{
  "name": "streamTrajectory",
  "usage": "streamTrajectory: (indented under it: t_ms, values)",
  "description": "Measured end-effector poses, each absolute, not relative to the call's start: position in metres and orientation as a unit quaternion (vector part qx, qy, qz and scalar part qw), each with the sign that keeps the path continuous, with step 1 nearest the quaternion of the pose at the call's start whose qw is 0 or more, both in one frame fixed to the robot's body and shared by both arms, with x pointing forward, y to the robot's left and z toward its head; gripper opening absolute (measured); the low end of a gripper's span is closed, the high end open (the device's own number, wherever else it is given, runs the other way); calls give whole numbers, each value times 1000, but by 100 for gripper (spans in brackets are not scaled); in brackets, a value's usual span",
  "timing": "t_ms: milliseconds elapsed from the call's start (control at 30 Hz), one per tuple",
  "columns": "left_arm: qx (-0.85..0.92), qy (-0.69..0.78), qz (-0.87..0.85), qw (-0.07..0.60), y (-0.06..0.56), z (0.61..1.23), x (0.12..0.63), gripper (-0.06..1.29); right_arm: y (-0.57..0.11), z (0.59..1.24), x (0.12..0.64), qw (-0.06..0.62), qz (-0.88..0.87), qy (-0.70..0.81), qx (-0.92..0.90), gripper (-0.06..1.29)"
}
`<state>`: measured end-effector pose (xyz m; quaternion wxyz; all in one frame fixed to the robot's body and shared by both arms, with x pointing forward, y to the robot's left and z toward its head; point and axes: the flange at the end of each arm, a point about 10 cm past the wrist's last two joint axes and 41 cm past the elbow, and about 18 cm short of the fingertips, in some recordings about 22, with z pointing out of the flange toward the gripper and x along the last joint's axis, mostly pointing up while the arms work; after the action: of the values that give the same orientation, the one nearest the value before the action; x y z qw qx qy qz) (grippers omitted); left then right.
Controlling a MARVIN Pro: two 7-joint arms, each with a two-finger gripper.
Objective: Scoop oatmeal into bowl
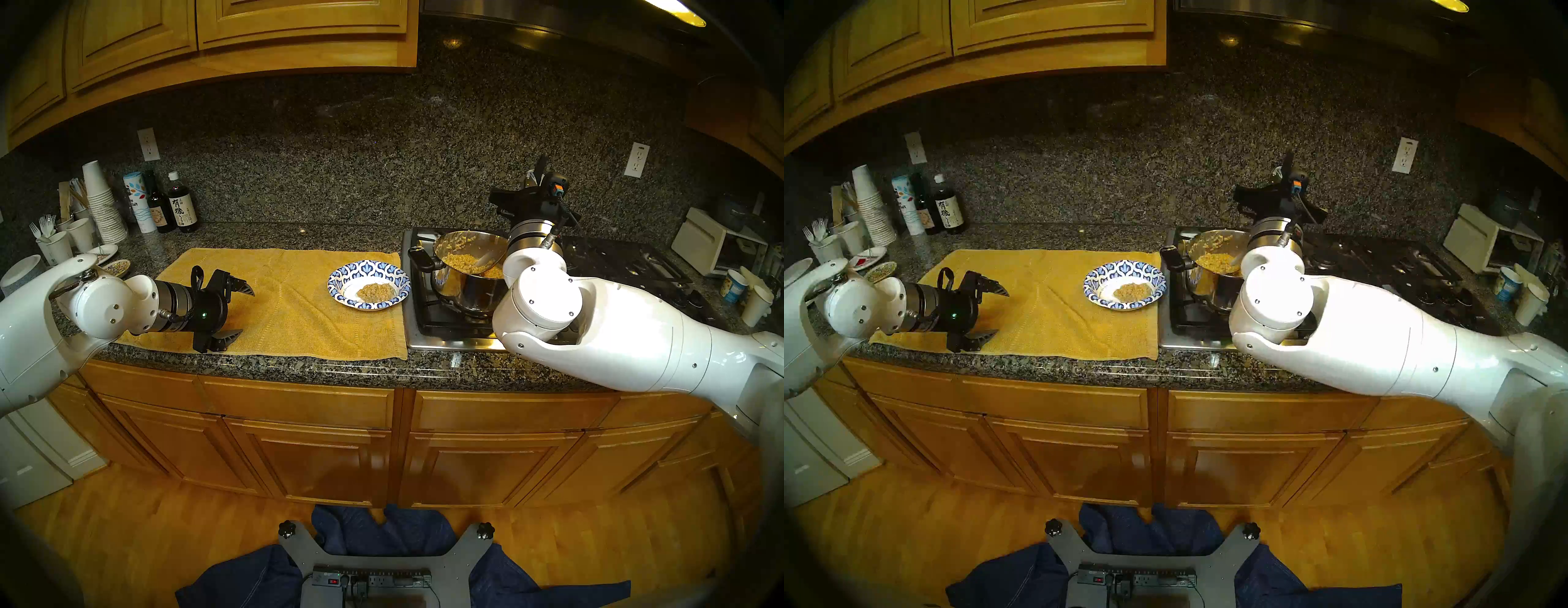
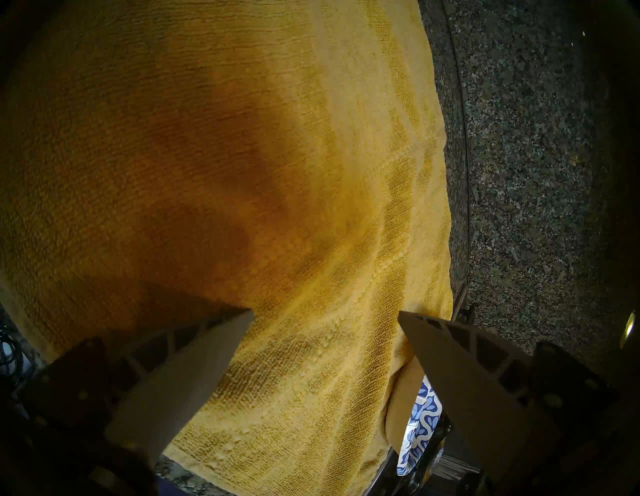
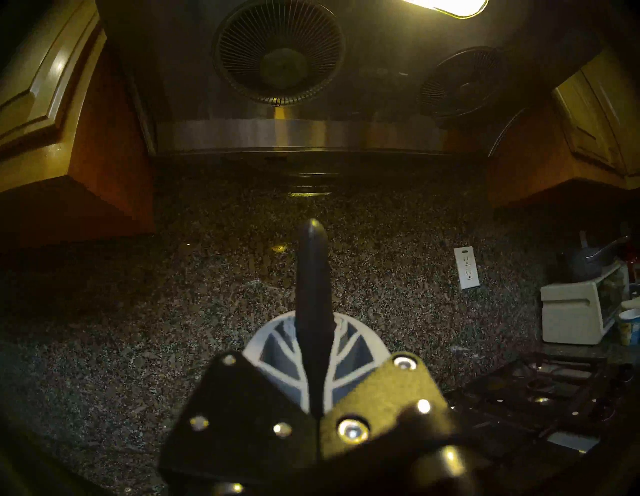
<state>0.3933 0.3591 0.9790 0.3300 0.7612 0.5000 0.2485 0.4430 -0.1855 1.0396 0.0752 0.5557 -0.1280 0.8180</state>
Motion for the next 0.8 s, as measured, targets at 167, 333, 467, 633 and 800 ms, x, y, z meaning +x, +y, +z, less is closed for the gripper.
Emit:
streamTrajectory:
  t_ms: [167,333,467,633,800]
  values:
    - [761,500,248,330,359,979,393,123,-188,1038,442,82,821,-109,554,-3]
    - [761,500,248,330,359,979,393,123,-188,1033,439,84,822,-85,557,-3]
    - [761,500,248,330,359,979,393,123,-186,1029,437,84,822,-69,558,-3]
    - [761,500,248,330,359,979,393,123,-185,1026,435,81,822,-63,560,-3]
    - [761,500,248,330,359,979,393,123,-180,1026,437,68,821,-71,562,-3]
